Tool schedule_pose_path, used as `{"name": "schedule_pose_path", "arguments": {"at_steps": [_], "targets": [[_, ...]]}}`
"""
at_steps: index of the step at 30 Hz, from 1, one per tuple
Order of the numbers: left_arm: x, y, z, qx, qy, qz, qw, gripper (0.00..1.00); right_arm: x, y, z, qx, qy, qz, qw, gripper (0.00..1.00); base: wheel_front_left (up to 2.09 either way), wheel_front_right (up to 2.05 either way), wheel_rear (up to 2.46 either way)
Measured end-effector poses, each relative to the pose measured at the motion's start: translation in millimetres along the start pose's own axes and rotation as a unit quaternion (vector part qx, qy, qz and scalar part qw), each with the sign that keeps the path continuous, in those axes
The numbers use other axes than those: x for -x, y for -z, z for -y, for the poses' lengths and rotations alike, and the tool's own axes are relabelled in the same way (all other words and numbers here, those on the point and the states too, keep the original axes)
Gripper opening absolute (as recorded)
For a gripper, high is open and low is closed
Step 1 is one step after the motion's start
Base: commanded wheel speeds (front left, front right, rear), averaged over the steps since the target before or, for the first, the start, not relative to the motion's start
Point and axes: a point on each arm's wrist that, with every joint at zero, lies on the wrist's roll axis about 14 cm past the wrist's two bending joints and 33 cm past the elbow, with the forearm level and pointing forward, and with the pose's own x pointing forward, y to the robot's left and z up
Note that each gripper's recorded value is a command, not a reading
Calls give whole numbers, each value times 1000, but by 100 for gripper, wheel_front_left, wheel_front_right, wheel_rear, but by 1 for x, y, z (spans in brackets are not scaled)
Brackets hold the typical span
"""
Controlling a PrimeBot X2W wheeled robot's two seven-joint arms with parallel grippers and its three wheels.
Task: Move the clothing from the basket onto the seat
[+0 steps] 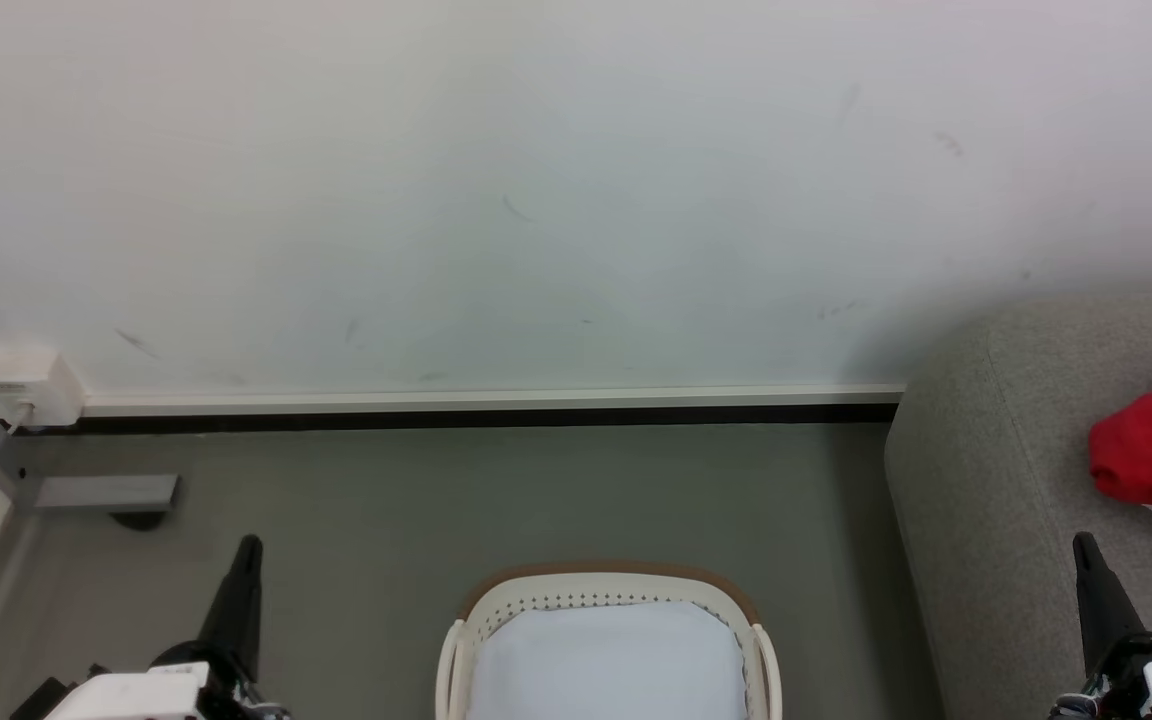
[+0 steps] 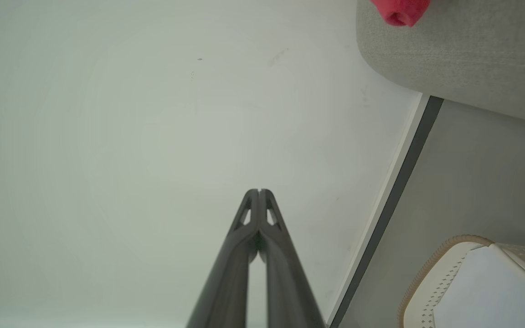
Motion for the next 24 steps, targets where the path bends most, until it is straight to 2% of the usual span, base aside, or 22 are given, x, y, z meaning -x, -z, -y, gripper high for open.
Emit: {"name": "schedule_pose_path", "arguments": {"at_steps": [24], "targets": [[0, 0, 0, 0, 0, 0, 1000, 0, 0, 0, 0, 0, 0, 0, 1000, 0, 0, 0, 0]]}}
